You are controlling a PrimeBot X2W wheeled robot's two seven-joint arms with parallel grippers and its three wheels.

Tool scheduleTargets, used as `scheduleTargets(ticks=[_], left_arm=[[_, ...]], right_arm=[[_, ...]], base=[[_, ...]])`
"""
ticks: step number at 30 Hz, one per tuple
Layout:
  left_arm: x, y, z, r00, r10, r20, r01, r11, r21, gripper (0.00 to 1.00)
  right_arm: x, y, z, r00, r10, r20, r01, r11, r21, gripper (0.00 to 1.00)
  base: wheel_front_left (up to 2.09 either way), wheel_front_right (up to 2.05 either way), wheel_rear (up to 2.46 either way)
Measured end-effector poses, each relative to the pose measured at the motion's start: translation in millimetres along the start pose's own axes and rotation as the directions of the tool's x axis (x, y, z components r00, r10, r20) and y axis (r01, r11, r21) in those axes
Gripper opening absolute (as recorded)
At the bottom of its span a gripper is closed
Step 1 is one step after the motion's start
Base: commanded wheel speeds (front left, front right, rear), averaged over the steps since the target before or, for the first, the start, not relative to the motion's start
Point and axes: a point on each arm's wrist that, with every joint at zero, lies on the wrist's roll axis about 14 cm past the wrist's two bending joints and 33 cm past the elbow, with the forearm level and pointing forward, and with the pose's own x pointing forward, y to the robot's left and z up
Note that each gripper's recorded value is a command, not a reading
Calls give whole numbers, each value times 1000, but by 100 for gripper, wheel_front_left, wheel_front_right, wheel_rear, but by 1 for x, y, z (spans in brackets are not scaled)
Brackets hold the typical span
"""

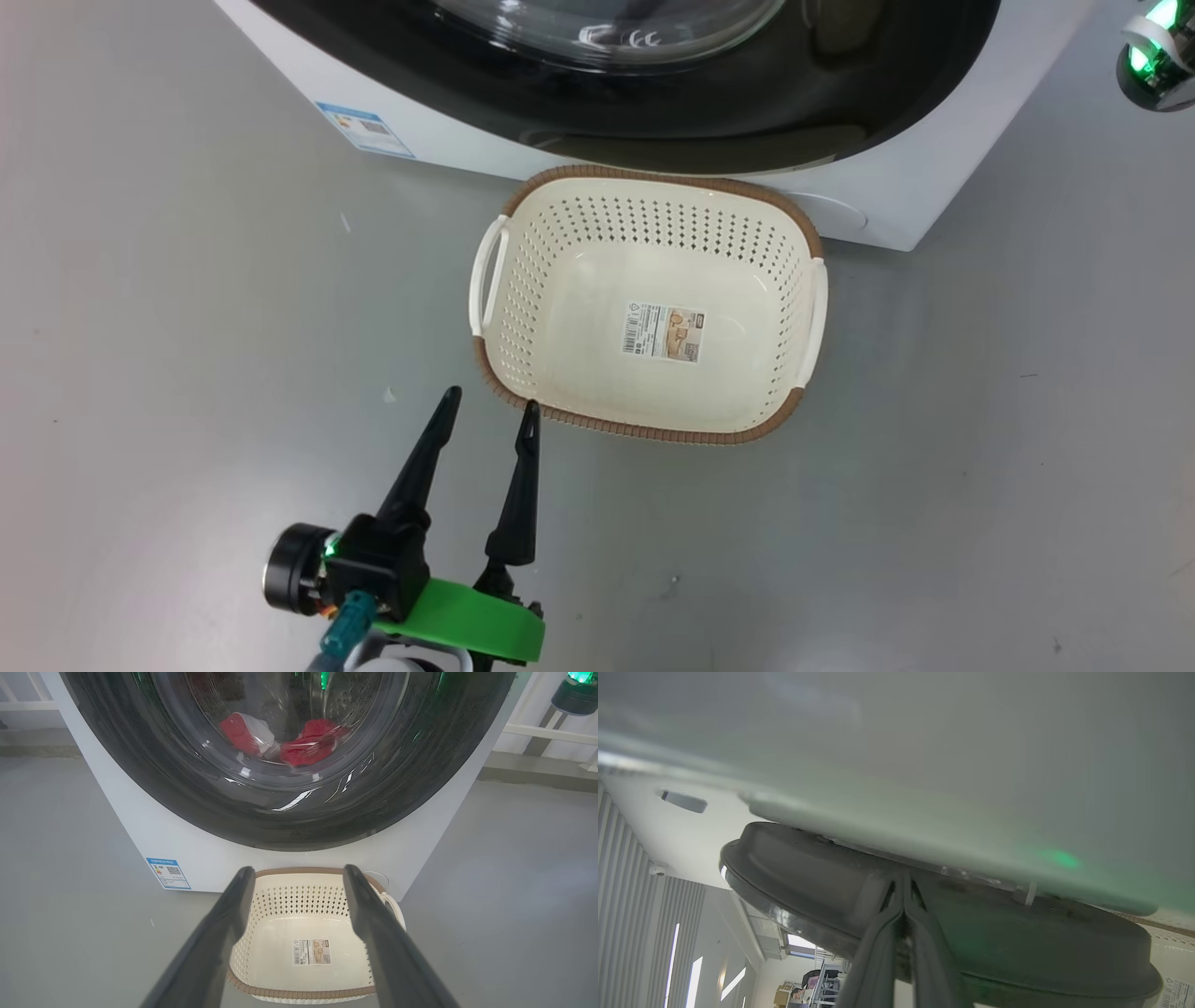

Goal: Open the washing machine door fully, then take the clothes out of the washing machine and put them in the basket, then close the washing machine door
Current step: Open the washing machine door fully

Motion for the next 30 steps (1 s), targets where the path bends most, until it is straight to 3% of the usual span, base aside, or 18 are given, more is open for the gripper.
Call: scheduleTargets(ticks=[17, 30], left_arm=[[-4, 2, 3, 1000, 16, 4, -16, 1000, -15, 100], [-12, -6, 22, 998, -9, 56, 10, 1000, -23, 100]], right_arm=[[11, 0, -12, 998, -11, -64, 10, 1000, -6, 0], [-1, 9, -64, 982, -18, -188, 17, 1000, -8, 0]], base=[[0, 0, 0], [0, 0, 0]])
